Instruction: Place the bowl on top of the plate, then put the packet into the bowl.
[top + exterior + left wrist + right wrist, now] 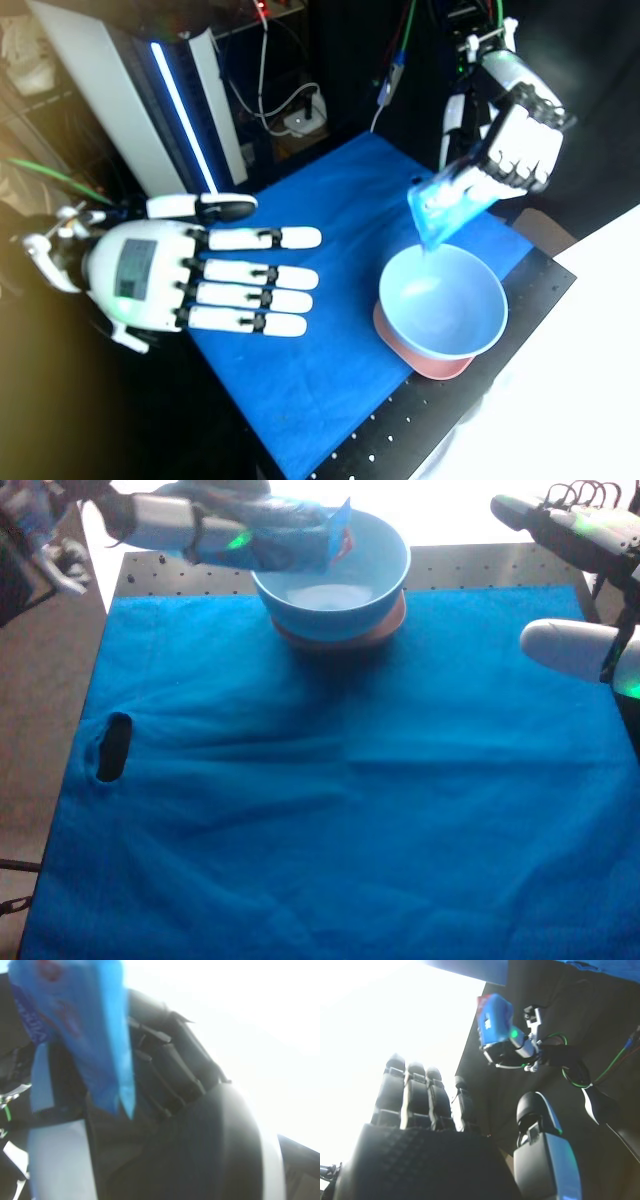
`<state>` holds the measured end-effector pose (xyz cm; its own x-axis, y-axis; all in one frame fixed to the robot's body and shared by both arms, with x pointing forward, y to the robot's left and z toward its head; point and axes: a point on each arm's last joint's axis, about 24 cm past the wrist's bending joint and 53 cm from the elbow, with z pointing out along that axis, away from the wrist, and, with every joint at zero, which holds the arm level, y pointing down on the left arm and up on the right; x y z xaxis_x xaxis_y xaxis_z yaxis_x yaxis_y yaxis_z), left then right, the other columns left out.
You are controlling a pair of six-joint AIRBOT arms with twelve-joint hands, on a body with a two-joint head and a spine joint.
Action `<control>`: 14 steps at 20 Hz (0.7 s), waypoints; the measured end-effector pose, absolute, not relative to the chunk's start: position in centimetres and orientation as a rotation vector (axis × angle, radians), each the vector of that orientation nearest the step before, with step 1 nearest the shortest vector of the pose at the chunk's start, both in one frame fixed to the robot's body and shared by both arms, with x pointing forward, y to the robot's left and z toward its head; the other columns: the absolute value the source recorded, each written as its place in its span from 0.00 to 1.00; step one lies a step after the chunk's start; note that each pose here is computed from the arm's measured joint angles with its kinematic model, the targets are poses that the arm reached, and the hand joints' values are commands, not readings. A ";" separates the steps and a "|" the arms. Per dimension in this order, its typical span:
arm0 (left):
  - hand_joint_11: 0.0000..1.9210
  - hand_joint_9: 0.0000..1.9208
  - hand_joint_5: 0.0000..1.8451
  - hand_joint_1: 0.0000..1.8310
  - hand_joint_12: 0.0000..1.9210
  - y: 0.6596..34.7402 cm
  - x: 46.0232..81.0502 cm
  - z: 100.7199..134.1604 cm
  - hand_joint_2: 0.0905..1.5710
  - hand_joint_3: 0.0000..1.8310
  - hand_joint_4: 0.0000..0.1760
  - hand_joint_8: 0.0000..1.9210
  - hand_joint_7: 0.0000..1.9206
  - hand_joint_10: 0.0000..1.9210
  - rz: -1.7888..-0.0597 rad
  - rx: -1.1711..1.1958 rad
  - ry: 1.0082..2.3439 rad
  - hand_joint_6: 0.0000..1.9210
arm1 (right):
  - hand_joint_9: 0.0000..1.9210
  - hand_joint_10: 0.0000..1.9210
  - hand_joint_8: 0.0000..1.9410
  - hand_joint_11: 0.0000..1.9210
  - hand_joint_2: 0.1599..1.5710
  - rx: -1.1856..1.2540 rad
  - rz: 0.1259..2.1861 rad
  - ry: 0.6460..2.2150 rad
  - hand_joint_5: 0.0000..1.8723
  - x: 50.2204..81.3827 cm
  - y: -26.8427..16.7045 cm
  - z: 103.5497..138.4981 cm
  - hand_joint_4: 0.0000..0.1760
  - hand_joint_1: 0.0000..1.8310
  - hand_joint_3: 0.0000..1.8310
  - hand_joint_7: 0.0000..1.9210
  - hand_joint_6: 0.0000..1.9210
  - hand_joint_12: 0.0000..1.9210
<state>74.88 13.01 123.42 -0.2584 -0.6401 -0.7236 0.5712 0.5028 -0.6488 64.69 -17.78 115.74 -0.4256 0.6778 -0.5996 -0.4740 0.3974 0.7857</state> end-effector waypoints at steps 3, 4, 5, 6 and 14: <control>0.37 0.50 0.54 0.75 0.59 11.8 76.0 122.2 0.67 0.00 0.00 0.39 0.56 0.58 -1.133 -0.071 1.469 0.47 | 0.00 0.00 0.00 0.00 0.75 0.189 1.297 1.548 0.00 64.7 -17.7 115.5 0.70 0.04 0.00 0.00 0.00 0.00; 0.39 0.50 0.53 0.75 0.59 11.3 76.5 121.6 0.67 0.00 0.00 0.41 0.55 0.58 -1.123 -0.075 1.490 0.48 | 0.00 0.00 0.00 0.00 0.74 0.189 1.295 1.548 0.00 64.7 -17.7 115.4 0.73 0.03 0.00 0.00 0.00 0.00; 0.37 0.48 0.52 0.68 0.60 11.0 76.7 121.4 0.68 0.00 0.00 0.50 0.53 0.38 -1.120 -0.078 1.500 0.49 | 0.00 0.00 0.00 0.00 0.74 0.189 1.294 1.548 0.00 64.8 -17.8 115.4 0.68 0.03 0.00 0.00 0.00 0.00; 0.30 0.44 0.44 0.62 0.57 10.8 76.9 121.2 0.62 0.00 0.00 0.23 0.44 0.24 -1.116 -0.081 1.511 0.18 | 0.00 0.00 0.00 0.00 0.74 0.189 1.294 1.547 0.00 64.8 -17.8 115.5 0.72 0.02 0.00 0.00 0.00 0.00; 0.08 0.34 0.29 0.45 0.65 11.1 77.4 121.1 0.56 0.00 0.36 0.00 0.33 0.01 -1.105 -0.097 1.514 0.00 | 0.02 0.00 0.00 0.02 0.74 0.191 1.295 1.553 0.00 64.7 -17.7 115.1 0.74 0.07 0.00 0.02 0.00 0.01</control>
<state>77.44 11.12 121.09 -0.2978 -0.6153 -0.7299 0.5070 0.5459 -0.6670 64.74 -17.66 115.12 -0.4318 0.6748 -0.5985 -0.4673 0.4002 0.7883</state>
